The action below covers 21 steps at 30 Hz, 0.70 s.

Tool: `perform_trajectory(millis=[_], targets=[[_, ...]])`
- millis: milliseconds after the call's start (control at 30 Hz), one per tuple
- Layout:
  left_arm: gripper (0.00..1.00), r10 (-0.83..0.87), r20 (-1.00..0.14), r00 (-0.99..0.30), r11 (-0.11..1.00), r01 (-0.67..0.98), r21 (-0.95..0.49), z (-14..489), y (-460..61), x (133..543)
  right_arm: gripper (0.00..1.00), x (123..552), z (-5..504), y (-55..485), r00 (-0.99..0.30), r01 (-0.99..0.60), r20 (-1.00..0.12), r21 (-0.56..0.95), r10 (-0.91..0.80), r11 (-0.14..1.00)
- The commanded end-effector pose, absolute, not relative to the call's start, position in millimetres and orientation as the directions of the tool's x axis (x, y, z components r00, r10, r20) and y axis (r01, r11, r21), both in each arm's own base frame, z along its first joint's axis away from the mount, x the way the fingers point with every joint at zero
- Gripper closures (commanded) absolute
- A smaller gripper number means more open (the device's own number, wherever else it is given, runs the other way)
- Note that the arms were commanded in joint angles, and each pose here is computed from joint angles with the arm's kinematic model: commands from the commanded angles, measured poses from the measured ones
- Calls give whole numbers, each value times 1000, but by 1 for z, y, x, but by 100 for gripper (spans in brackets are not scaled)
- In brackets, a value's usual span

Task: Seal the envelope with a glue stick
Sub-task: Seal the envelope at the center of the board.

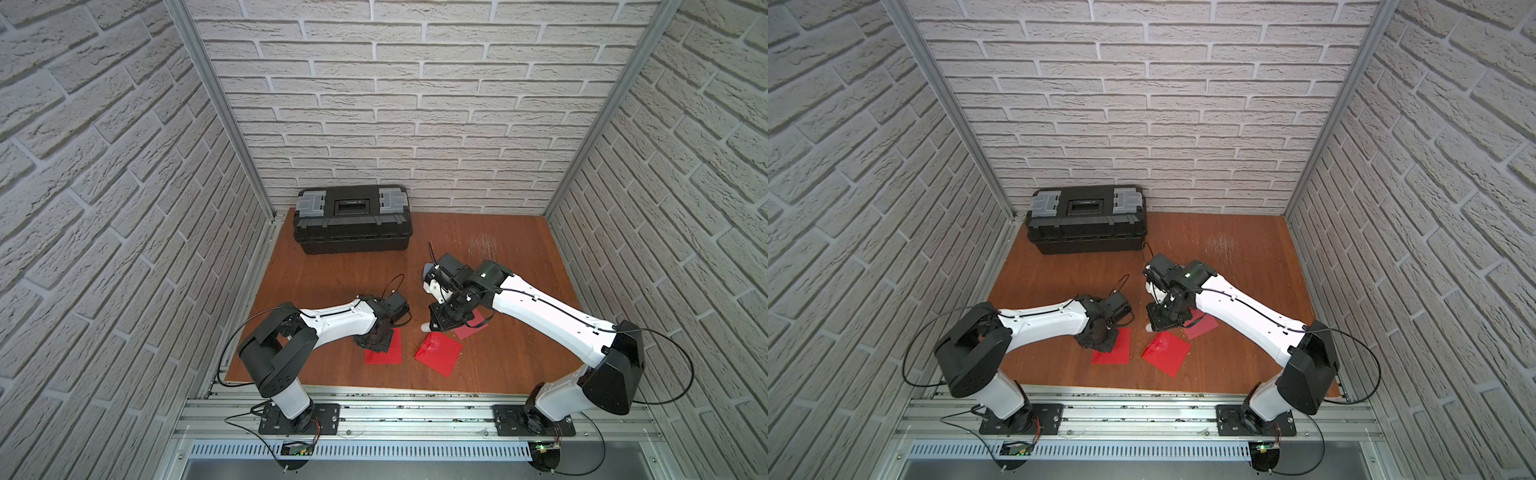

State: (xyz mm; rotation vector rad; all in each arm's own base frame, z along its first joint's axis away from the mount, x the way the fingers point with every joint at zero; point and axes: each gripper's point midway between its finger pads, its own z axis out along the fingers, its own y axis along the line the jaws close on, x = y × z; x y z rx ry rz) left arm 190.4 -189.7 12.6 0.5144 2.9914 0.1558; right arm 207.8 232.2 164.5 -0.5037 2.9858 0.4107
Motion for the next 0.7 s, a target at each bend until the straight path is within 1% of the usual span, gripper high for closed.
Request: perform_trajectory(millis=[0,67,167,267,333,467,667], targets=[[76,356,65,-932,912,362,195,-20,-168,163,97,206,167,228,-943,-329,-131,244,-305,913],[76,368,37,-929,912,369,179,-14,-175,170,97,206,168,228,-943,-330,-134,245,-305,912],[76,392,-56,-918,913,381,145,9,-191,188,97,207,170,228,-941,-333,-138,241,-308,911],[76,381,-157,-911,924,371,89,32,-203,204,97,207,171,226,-941,-333,-143,236,-306,913],[76,363,-191,-912,932,356,71,41,-203,210,97,207,170,226,-943,-329,-143,236,-302,914],[76,341,-201,-918,940,337,55,45,-198,212,97,205,170,226,-943,-328,-138,238,-302,914],[76,334,-165,-928,942,327,69,34,-192,210,97,206,173,225,-941,-332,-141,232,-306,914]])
